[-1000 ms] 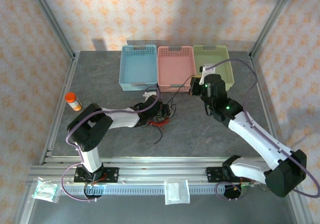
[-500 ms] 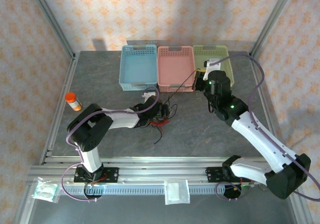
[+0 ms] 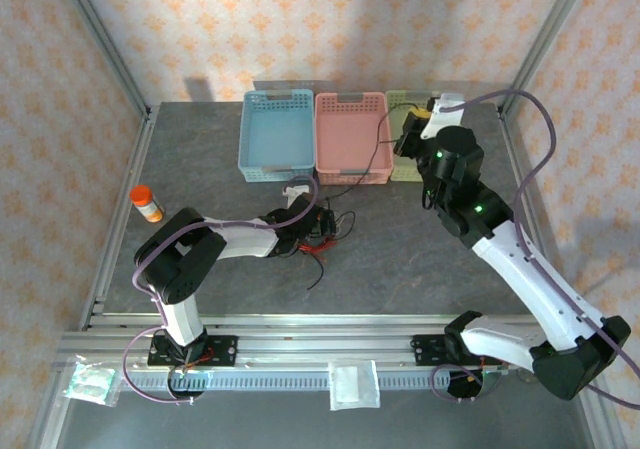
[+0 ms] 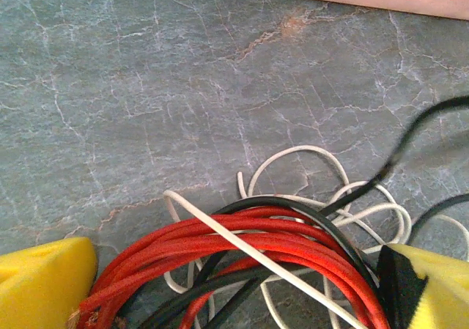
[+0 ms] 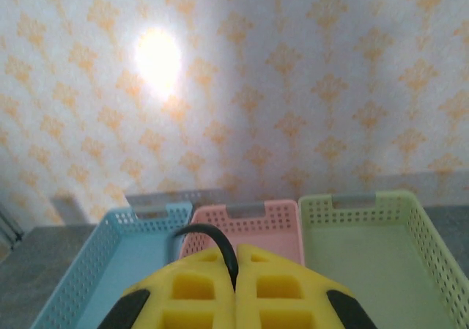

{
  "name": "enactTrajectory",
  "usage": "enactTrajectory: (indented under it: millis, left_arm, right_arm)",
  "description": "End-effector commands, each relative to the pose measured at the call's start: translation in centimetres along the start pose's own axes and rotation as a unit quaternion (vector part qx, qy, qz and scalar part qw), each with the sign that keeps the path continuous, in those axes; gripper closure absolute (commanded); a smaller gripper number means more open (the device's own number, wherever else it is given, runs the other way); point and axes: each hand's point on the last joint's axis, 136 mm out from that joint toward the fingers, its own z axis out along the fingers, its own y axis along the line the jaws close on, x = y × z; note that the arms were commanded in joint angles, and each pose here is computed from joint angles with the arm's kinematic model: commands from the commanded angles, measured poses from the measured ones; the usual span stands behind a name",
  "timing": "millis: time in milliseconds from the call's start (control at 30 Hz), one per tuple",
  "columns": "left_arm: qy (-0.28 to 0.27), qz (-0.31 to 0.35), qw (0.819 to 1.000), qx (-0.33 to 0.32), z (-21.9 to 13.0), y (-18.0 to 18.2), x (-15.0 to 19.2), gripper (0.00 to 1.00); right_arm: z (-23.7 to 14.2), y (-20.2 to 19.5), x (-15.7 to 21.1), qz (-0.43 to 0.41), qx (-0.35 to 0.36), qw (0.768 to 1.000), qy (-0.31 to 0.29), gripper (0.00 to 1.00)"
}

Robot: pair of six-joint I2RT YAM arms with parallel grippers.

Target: Untangle the cables

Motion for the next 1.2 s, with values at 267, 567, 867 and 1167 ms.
enactTrajectory:
  millis: [267, 567, 867, 1167]
  left_arm:
    - [0.028, -0.004, 0.998, -0.050, 0.0, 3.4, 2.0, 0.01]
    - [0.012, -0.013, 0.999, -0.035, -1.2, 2.8, 0.8, 0.01]
    - [-0.103, -0.032, 0.994, 0.009, -8.1, 0.4, -7.1, 0.01]
    - [-0.152, -0.009, 0.986, 0.070, -12.3, -3.6, -12.8, 0.01]
  right_arm:
    - [-2.0, -1.5, -6.6, 0.001, 0.034, 0.996, -0.081, 1.00]
    - [-1.6, -2.3, -7.0, -0.013, 0.055, 0.996, -0.070, 1.00]
    - [2.0, -4.2, -4.9, 0.001, 0.103, 0.994, -0.028, 1.00]
    - [7.1, -6.7, -3.4, -0.018, 0.156, 0.987, 0.011, 1.00]
